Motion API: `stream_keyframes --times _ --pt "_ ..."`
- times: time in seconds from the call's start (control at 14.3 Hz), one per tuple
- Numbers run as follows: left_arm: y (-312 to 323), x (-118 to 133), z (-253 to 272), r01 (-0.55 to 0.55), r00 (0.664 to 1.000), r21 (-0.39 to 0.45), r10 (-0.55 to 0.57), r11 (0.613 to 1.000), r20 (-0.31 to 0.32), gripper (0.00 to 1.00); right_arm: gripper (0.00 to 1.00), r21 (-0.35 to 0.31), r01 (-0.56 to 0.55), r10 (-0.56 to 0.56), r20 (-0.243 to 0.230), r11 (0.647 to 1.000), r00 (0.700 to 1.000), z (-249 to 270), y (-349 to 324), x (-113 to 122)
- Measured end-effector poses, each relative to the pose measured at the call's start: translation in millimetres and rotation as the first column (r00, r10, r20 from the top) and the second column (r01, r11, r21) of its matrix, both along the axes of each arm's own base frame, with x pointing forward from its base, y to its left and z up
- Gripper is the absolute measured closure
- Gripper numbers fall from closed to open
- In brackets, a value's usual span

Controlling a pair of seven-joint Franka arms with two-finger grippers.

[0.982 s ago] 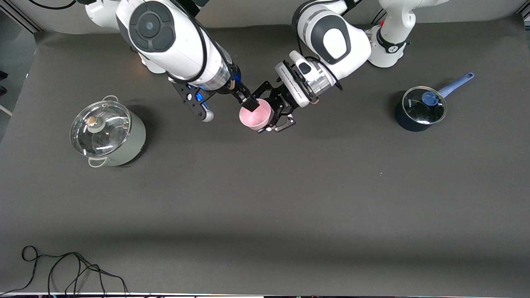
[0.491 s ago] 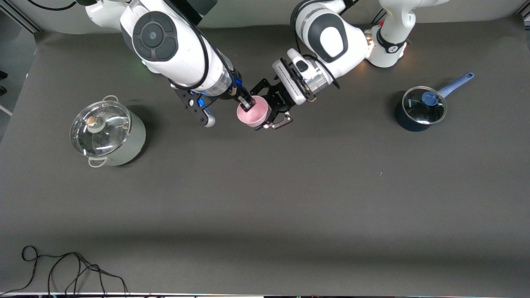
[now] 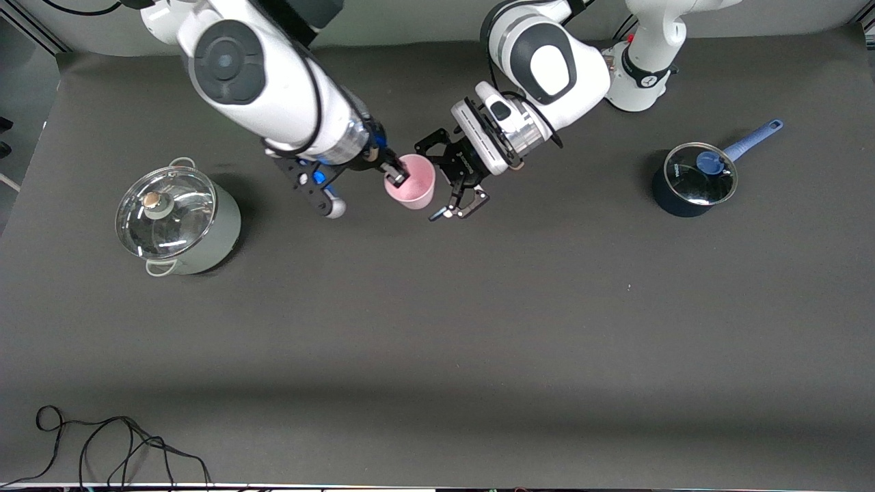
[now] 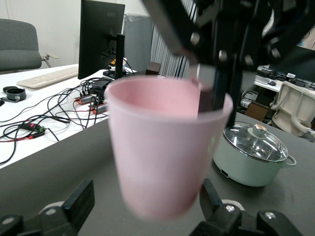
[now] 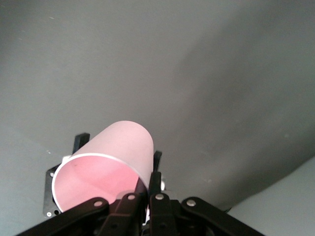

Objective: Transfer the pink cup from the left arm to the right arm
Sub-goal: 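Close the right gripper on the cup and open the left gripper, then carry the cup away with the right gripper while the left gripper withdraws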

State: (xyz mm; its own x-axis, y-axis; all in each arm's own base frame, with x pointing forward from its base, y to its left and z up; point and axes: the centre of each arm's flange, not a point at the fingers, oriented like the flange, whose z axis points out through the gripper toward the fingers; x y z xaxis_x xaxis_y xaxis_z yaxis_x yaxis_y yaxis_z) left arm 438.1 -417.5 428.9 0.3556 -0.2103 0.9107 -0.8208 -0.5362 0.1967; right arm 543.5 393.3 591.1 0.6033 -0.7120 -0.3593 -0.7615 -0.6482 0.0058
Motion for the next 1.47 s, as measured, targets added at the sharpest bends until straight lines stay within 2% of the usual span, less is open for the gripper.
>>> stream_keyframes --times 0.07,0.28,0.49,0.63,0.84,0.91,1.19,1.47 --pt "1 1 0 -0.003 1.000 0.000 0.003 1.000 0.000 0.01 0.96 0.011 -0.005 0.005 0.018 1.000 1.000 8 -16 7" --pt "5 5 -1 -0.013 1.000 0.001 0.013 1.000 -0.003 0.00 0.96 0.042 -0.026 0.022 0.082 0.999 0.996 44 -79 23" --pt "22 22 -13 -0.055 0.998 0.013 0.055 0.998 -0.025 0.00 0.96 0.032 -0.162 0.157 0.115 0.986 0.981 69 -140 23" --pt "41 41 -28 -0.097 0.994 0.025 0.098 0.995 -0.049 0.00 0.96 -0.010 -0.289 0.288 0.127 0.957 0.949 72 -185 26" --pt "70 65 -44 -0.153 0.986 0.047 0.156 0.987 -0.057 0.00 0.96 -0.074 -0.483 0.489 0.133 0.872 0.862 53 -242 39" --pt "80 74 -44 -0.165 0.985 0.062 0.167 0.984 -0.035 0.00 0.96 -0.078 -0.522 0.528 0.127 0.849 0.840 43 -259 44" --pt "133 131 -37 -0.166 0.978 0.173 0.139 0.971 0.157 0.00 0.96 -0.085 -0.595 0.601 0.151 0.799 0.785 -14 -321 71" --pt "153 156 -30 -0.111 0.956 0.276 0.026 0.955 0.292 0.00 0.96 -0.107 -0.582 0.591 0.181 0.806 0.786 -97 -337 86"
